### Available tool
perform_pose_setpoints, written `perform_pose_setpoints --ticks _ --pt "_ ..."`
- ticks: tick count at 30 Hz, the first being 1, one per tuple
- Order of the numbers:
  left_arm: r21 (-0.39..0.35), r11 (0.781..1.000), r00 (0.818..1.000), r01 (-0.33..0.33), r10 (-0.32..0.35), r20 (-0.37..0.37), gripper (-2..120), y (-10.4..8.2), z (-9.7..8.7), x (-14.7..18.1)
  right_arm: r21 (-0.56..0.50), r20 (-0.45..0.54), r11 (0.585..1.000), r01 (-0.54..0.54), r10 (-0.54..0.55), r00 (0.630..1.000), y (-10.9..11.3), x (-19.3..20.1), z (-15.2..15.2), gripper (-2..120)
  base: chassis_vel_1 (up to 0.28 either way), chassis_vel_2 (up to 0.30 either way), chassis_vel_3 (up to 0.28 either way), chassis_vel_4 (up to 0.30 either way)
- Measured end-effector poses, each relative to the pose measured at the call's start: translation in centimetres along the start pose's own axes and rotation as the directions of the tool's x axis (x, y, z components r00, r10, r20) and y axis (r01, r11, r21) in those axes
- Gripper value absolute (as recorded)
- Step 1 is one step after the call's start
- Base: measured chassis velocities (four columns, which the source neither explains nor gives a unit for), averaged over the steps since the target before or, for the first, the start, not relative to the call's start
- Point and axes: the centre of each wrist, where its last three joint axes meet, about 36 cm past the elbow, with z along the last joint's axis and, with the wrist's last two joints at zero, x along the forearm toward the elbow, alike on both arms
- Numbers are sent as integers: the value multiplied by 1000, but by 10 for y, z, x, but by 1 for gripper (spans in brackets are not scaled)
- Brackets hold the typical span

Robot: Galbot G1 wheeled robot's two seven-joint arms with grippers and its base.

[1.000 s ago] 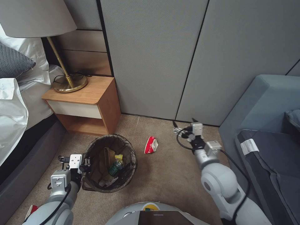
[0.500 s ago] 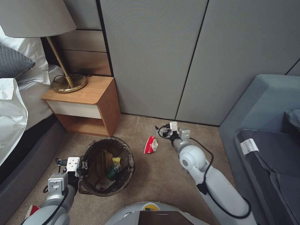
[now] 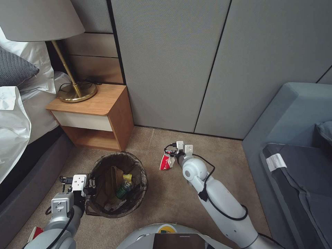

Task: Pick up the trash bin, then pick up the garbage from the floor and place it into the trash bin.

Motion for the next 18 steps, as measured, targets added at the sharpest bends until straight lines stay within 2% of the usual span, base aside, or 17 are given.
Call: perform_pose_setpoints --ticks 13,18 --pt "18 1000 1000 -24 24 -3 4 -3 -2 -2 -2 -121 998 -64 63 991 1 -58 18 100 0 0 0 0" --pt "17 1000 1000 -22 22 -2 4 -2 -2 -2 -3 -140 997 -83 82 987 3 -74 23 100 0 0 0 0"
